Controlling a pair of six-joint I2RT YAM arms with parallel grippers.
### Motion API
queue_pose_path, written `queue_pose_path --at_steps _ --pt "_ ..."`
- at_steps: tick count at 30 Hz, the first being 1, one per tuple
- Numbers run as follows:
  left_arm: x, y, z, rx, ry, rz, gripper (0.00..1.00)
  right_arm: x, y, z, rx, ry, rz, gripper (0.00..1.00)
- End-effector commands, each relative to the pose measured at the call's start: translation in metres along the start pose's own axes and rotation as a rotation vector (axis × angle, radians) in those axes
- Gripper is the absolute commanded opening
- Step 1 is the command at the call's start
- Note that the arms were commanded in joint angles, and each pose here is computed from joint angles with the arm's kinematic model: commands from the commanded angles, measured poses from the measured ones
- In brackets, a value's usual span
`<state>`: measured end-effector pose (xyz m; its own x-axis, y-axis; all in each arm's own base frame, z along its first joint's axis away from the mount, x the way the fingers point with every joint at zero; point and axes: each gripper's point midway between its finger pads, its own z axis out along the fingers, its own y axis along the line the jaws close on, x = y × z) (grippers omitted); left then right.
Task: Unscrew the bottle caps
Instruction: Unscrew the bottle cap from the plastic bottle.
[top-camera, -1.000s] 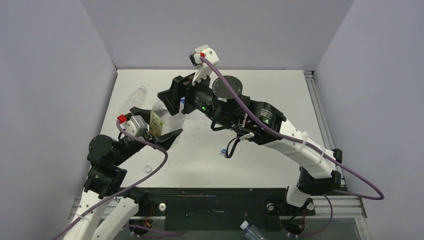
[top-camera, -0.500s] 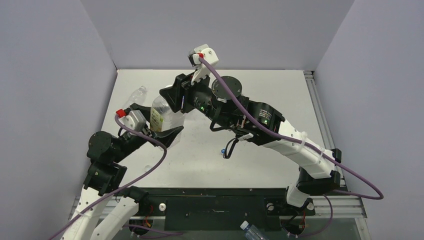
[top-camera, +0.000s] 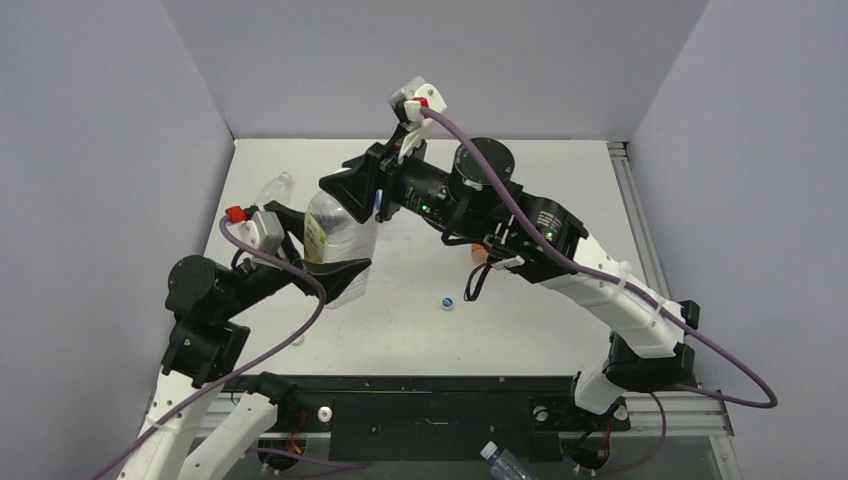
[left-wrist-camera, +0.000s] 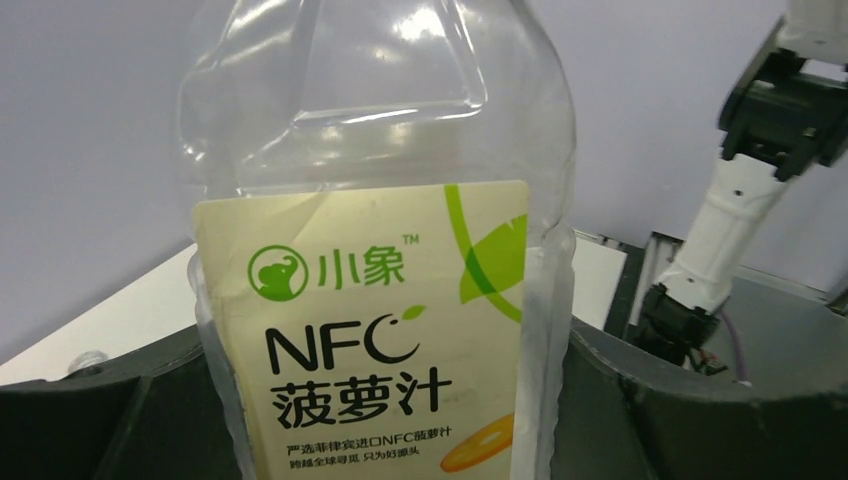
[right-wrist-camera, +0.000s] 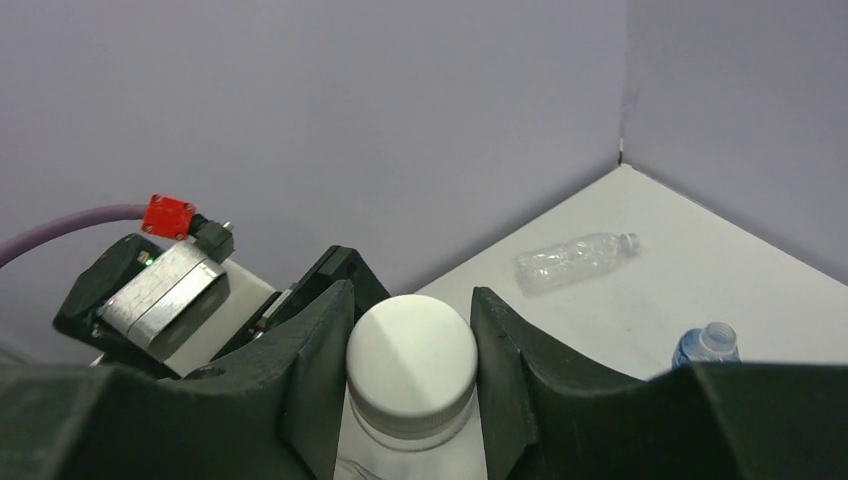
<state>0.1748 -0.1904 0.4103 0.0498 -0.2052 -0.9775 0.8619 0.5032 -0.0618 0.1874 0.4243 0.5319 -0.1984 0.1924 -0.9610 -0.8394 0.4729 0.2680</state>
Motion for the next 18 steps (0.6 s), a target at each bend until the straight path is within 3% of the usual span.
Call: queue_pose_path --at_steps 1,11,15,18 --pt "-0.043 -0.056 -0.007 0.251 -0.048 -0.051 0.0 -0.021 0.069 -0.035 -0.406 -0.029 -0.024 0.0" --pt "-0.06 -0.088 -0.017 0.397 -0.007 -0.167 0.0 -0.044 0.124 -0.089 -0.887 -0.05 0.06 0.0" --pt "-0.061 -0.091 -0.019 0.41 -0.002 -0.184 0.0 -0.044 0.127 -0.096 -0.921 -0.043 0.049 0.0" --pt "-0.059 -0.09 -0.017 0.408 0.002 -0.186 0.0 -0.039 0.118 -0.091 -0.855 -0.025 0.015 0.0"
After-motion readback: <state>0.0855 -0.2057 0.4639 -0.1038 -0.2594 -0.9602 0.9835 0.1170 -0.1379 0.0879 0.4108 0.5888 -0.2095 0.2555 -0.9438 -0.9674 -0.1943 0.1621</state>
